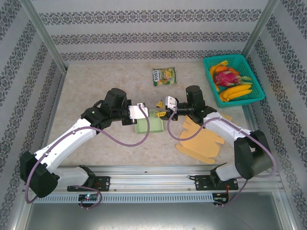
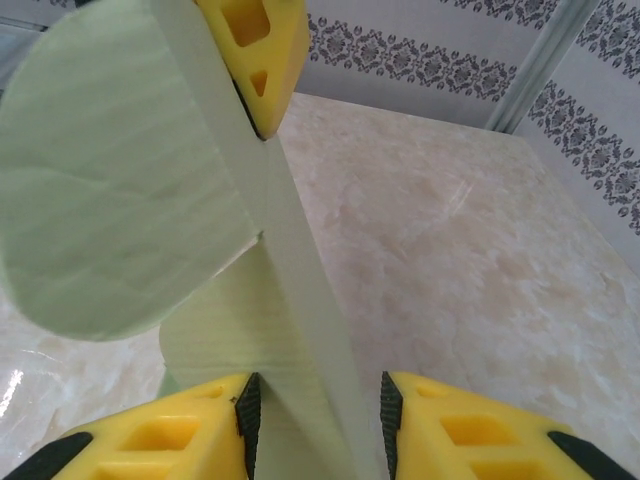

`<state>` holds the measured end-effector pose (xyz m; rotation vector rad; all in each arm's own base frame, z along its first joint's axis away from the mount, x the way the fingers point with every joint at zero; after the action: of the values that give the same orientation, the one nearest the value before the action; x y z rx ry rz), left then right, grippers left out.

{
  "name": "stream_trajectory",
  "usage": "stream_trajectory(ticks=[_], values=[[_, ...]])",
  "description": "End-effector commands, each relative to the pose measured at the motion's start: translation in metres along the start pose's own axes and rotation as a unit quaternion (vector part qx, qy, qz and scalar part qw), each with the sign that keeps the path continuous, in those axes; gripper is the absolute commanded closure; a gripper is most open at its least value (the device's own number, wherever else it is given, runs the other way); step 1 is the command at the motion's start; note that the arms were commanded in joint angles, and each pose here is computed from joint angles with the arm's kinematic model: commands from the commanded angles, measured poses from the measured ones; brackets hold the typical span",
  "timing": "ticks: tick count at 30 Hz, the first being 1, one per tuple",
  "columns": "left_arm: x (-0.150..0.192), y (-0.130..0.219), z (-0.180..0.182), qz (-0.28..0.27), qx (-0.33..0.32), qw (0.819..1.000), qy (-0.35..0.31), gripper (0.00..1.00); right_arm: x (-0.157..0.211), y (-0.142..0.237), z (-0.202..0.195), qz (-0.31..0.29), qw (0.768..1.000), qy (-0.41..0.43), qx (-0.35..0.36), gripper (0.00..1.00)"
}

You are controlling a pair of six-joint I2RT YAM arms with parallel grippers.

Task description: Fold the paper box

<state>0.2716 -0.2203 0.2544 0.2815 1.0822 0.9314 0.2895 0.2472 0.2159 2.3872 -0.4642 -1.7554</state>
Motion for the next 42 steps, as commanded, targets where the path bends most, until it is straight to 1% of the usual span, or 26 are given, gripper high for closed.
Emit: stream_trajectory(ticks=[1, 5, 7, 9, 12, 13, 14, 16, 17, 20, 22, 23, 25, 26, 27, 28, 30, 31, 32, 33, 35, 36, 37, 39, 40, 42], values=[[-0.007, 0.003, -0.001, -0.031, 0.005, 0.999, -0.018, 1.0, -0.013, -0.007, 0.008, -0.025, 0.999, 0.015, -0.044, 0.62], [-0.007, 0.003, -0.003, -0.033, 0.009, 0.999, -0.021, 1.0, -0.013, -0.013, 0.012, -0.022, 0.998, 0.019, -0.063, 0.69], [-0.007, 0.003, -0.004, -0.035, 0.011, 0.999, -0.022, 1.0, -0.013, -0.015, 0.013, -0.02, 0.997, 0.02, -0.069, 0.7], [-0.008, 0.004, -0.004, -0.036, 0.01, 0.999, -0.023, 1.0, -0.012, -0.016, 0.014, -0.019, 0.997, 0.021, -0.074, 0.75], [-0.009, 0.004, -0.003, -0.039, 0.009, 0.999, -0.021, 1.0, -0.01, -0.017, 0.014, -0.014, 0.997, 0.024, -0.074, 0.88], [-0.009, 0.005, -0.002, -0.039, 0.008, 0.999, -0.021, 1.0, -0.009, -0.016, 0.016, -0.014, 0.996, 0.035, -0.078, 0.96], [-0.01, 0.005, -0.002, -0.041, 0.007, 0.999, -0.02, 1.0, -0.008, -0.016, 0.017, -0.012, 0.996, 0.039, -0.078, 0.99], [-0.012, 0.007, 0.0, -0.043, 0.001, 0.999, -0.017, 1.0, -0.006, -0.015, 0.017, -0.009, 0.996, 0.041, -0.074, 1.0], [-0.012, 0.008, 0.002, -0.044, -0.005, 0.999, -0.015, 0.98, -0.006, -0.014, 0.017, -0.009, 0.996, 0.042, -0.072, 1.0], [-0.018, 0.014, 0.014, -0.057, -0.039, 0.998, 0.011, 0.78, -0.002, -0.013, 0.015, -0.005, 0.997, 0.045, -0.062, 1.0], [-0.023, 0.025, 0.02, -0.08, -0.041, 0.995, 0.042, 0.65, 0.001, -0.011, 0.013, -0.002, 0.997, 0.046, -0.054, 1.0], [-0.027, 0.031, 0.027, -0.099, -0.049, 0.991, 0.074, 0.61, 0.004, -0.011, 0.012, 0.001, 0.998, 0.045, -0.051, 1.0], [-0.032, 0.045, 0.054, -0.129, -0.091, 0.976, 0.152, 0.56, 0.01, -0.011, 0.008, 0.01, 0.998, 0.044, -0.037, 1.0], [-0.033, 0.053, 0.072, -0.138, -0.12, 0.962, 0.204, 0.52, 0.013, -0.01, 0.006, 0.013, 0.999, 0.043, -0.03, 1.0], [-0.027, 0.062, 0.094, -0.136, -0.161, 0.94, 0.267, 0.44, 0.015, -0.009, 0.004, 0.013, 0.999, 0.041, -0.023, 1.0], [-0.019, 0.07, 0.115, -0.126, -0.203, 0.915, 0.326, 0.37, 0.018, -0.007, 0.002, 0.012, 0.999, 0.039, -0.017, 1.0], [0.01, 0.082, 0.153, -0.088, -0.291, 0.845, 0.44, 0.24, 0.022, -0.005, -0.001, 0.011, 0.999, 0.036, -0.005, 1.0], [0.023, 0.086, 0.165, -0.074, -0.318, 0.812, 0.484, 0.16, 0.023, -0.004, -0.002, 0.012, 0.999, 0.035, -0.003, 1.0], [0.04, 0.086, 0.174, -0.048, -0.338, 0.772, 0.536, 0.13, 0.024, -0.002, -0.004, 0.013, 0.999, 0.036, 0.001, 1.0], [0.055, 0.084, 0.179, -0.025, -0.339, 0.737, 0.584, 0.12, 0.025, -0.001, -0.005, 0.014, 0.999, 0.035, 0.003, 1.0], [0.075, 0.068, 0.181, 0.023, -0.314, 0.682, 0.661, 0.13, 0.025, 0.001, -0.007, 0.014, 0.999, 0.036, 0.006, 1.0], [0.081, 0.057, 0.178, 0.045, -0.29, 0.658, 0.694, 0.13, 0.026, 0.003, -0.008, 0.013, 0.999, 0.037, 0.009, 1.0], [0.085, 0.048, 0.174, 0.064, -0.269, 0.638, 0.719, 0.13, 0.026, 0.004, -0.009, 0.013, 0.999, 0.037, 0.009, 1.0], [0.09, 0.029, 0.164, 0.092, -0.23, 0.59, 0.768, 0.12, 0.024, 0.006, -0.012, 0.008, 0.999, 0.04, 0.011, 1.0], [0.088, 0.021, 0.16, 0.095, -0.208, 0.576, 0.785, 0.12, 0.024, 0.006, -0.013, 0.006, 0.999, 0.041, 0.011, 1.0], [0.084, 0.004, 0.151, 0.091, -0.159, 0.536, 0.824, 0.08, 0.022, 0.005, -0.015, 0.001, 0.999, 0.045, 0.009, 1.0]])
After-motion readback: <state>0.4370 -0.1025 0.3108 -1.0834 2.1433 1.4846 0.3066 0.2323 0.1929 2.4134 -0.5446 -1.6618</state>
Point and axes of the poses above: each hand's point on the last joint's axis, 136 mm out from that joint toward the fingers, its own y axis back along the fingers, its own z axis along the line the jaws close on, x = y × z, the point moved 3 cm from there along y, back along the fingers, and after that the axes turned 4 degrees about y, right-handed, at the moved point
